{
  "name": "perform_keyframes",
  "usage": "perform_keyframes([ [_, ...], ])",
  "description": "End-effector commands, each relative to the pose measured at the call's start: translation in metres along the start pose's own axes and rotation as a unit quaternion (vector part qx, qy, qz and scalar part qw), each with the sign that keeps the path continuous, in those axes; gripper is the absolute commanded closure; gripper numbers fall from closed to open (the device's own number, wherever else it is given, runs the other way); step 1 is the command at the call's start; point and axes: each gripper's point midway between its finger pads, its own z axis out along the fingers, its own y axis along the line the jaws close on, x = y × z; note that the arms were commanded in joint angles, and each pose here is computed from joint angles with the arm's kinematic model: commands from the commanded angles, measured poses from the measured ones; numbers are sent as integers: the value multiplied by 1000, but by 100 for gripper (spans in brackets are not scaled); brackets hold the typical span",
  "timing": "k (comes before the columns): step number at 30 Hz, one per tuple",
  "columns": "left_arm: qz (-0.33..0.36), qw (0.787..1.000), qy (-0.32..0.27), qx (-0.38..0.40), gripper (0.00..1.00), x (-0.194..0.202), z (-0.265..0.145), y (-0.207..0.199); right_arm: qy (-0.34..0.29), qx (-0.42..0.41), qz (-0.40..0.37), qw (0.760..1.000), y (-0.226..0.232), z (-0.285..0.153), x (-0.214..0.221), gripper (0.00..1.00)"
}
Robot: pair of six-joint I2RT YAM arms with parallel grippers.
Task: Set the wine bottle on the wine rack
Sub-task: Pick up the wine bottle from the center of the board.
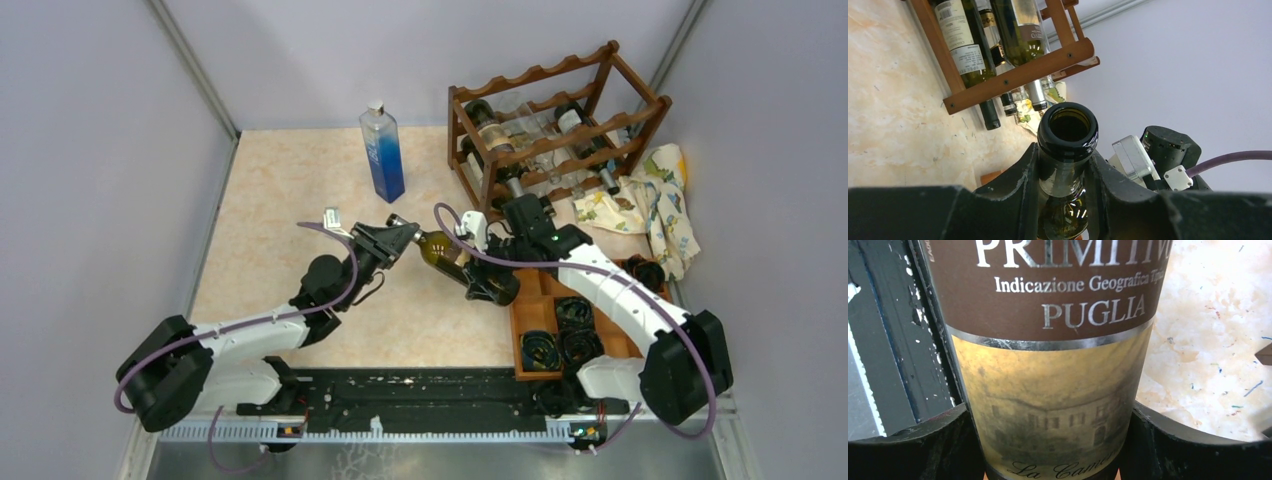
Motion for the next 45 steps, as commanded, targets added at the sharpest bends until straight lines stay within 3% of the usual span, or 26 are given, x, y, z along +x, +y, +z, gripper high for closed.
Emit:
perform_keyframes([
  [1,-74,990,-28,112,89,-22,-7,-68,-51,14,-103,993,3,-21,-35,80],
  [3,-64,993,-17,100,75,-16,-8,-61,-46,19,-118,992,4,-27,-33,97],
  [4,-56,994,-11,97,68,-13,-8,-58,-43,18,-127,991,5,-29,-33,100],
  [8,-5,997,5,79,26,-5,-13,-43,-25,21,-155,987,6,-36,-26,100],
  [11,58,996,20,66,2,0,-22,-28,-4,41,-185,982,-1,-43,-19,100],
  [15,113,990,58,54,1,-3,-44,-6,37,72,-236,968,-15,-59,-4,100],
  [22,156,965,195,82,2,-5,-82,1,126,65,-375,916,-23,-81,21,100],
  [26,175,927,314,110,2,19,-87,-8,144,36,-436,887,-20,-87,22,100],
  [32,73,849,503,145,11,61,-93,-1,158,27,-508,846,-27,-93,11,100],
  [39,42,776,600,189,11,126,-100,-12,159,13,-549,820,-30,-93,1,100],
  [45,23,755,612,234,11,146,-100,-27,158,2,-558,815,-28,-89,3,100],
])
